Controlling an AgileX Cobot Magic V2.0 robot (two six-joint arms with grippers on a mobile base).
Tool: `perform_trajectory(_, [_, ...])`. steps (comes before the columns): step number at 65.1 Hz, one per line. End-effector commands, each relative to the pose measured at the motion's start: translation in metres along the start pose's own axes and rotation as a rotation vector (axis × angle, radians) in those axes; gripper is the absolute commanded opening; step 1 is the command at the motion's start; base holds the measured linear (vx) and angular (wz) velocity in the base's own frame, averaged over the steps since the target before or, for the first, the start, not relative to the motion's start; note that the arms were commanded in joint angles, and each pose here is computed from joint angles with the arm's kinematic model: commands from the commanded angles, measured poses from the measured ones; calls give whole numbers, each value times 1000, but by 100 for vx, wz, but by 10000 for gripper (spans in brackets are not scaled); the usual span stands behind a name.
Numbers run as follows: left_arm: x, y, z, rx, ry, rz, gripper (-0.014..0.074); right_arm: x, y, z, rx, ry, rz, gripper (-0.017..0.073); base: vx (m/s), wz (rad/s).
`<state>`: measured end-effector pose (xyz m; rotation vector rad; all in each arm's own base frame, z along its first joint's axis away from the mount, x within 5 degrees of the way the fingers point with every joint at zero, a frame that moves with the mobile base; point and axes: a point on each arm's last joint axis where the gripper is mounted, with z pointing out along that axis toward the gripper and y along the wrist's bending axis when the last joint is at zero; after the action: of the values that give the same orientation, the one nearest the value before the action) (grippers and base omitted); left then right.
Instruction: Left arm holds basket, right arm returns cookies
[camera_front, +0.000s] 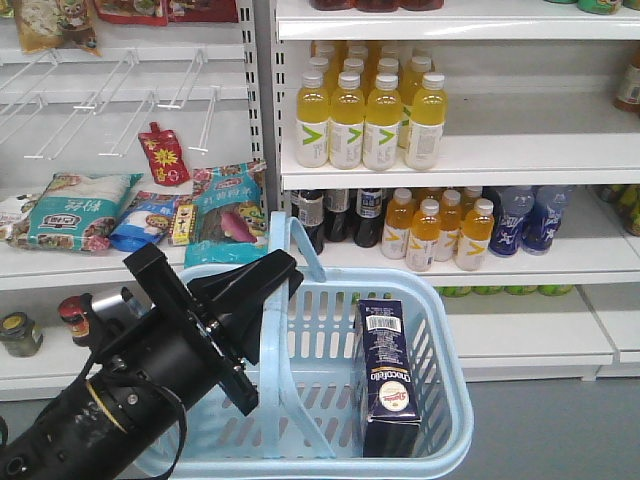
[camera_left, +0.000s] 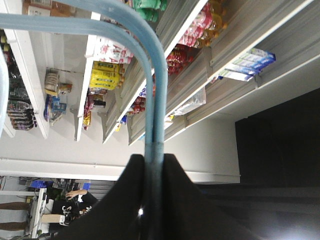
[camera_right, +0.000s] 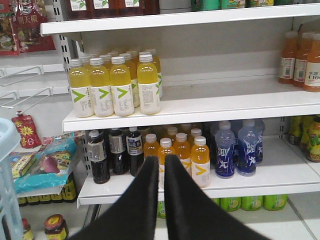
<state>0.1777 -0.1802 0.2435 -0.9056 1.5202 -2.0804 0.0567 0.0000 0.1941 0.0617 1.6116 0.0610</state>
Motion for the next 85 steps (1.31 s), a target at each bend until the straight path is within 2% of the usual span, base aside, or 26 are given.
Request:
perform_trajectory(1, [11, -41, -3, 336, 87, -9, -3, -1, 0, 0, -2, -66, -12, -6, 39, 1])
perform_trajectory(45, [11, -41, -3, 336, 86, -10, -3, -1, 0, 0, -2, -66, -12, -6, 27, -1])
perform_trajectory(85, [11, -41, -3, 336, 86, -10, -3, -1, 0, 0, -2, -66, -14, -6, 6, -37])
